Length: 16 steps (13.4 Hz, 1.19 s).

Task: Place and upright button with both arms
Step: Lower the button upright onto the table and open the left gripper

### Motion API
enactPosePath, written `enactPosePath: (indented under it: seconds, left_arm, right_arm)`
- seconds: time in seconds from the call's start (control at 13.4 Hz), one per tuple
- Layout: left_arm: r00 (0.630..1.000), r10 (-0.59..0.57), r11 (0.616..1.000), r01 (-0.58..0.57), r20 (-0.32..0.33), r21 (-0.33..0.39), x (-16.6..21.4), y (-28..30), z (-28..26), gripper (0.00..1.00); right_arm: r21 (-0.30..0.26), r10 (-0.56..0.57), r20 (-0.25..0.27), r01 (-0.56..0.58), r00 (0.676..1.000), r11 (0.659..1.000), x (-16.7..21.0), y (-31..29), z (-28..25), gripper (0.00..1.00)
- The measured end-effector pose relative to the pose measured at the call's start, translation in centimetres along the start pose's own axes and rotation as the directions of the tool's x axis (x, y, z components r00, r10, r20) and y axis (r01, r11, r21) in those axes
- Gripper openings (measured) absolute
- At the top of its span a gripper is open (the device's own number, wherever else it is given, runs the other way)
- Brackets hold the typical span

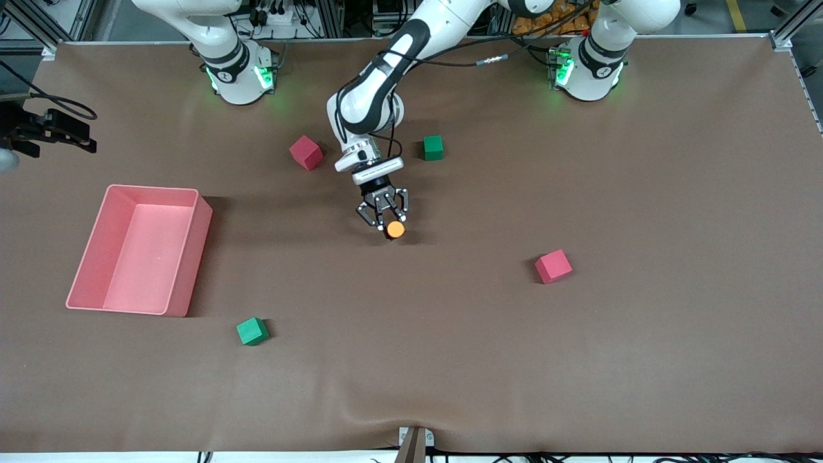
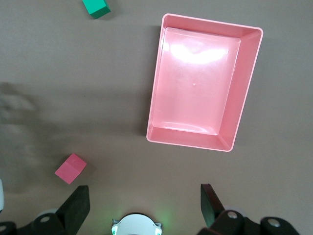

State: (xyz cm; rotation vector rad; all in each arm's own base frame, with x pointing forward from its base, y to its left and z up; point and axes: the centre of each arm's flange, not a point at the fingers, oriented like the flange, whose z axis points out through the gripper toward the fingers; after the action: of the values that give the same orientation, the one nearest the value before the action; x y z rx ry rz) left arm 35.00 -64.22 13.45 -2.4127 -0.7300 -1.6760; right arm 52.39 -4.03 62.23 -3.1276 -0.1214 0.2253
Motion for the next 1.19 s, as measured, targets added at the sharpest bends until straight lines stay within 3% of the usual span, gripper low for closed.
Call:
enactPosePath:
  seconds: [0.74,1.19]
  left_arm:
    - [0.998,0.008,1.0,-0.008,-0.055,0.003,-3.9,-2.3,2.0,0.41]
    - [0.998,0.015,1.0,-0.015,-0.058,-0.001,-4.2,-2.4,1.9,0.41]
  right_arm:
    - [0.008,0.004,-0.03,-0.004,1.0,1.0,0.0,0.0,-1.0,1.0]
    - [0.015,0.012,-0.038,-0.012,0.999,1.0,0.2,0.4,-1.1,1.0]
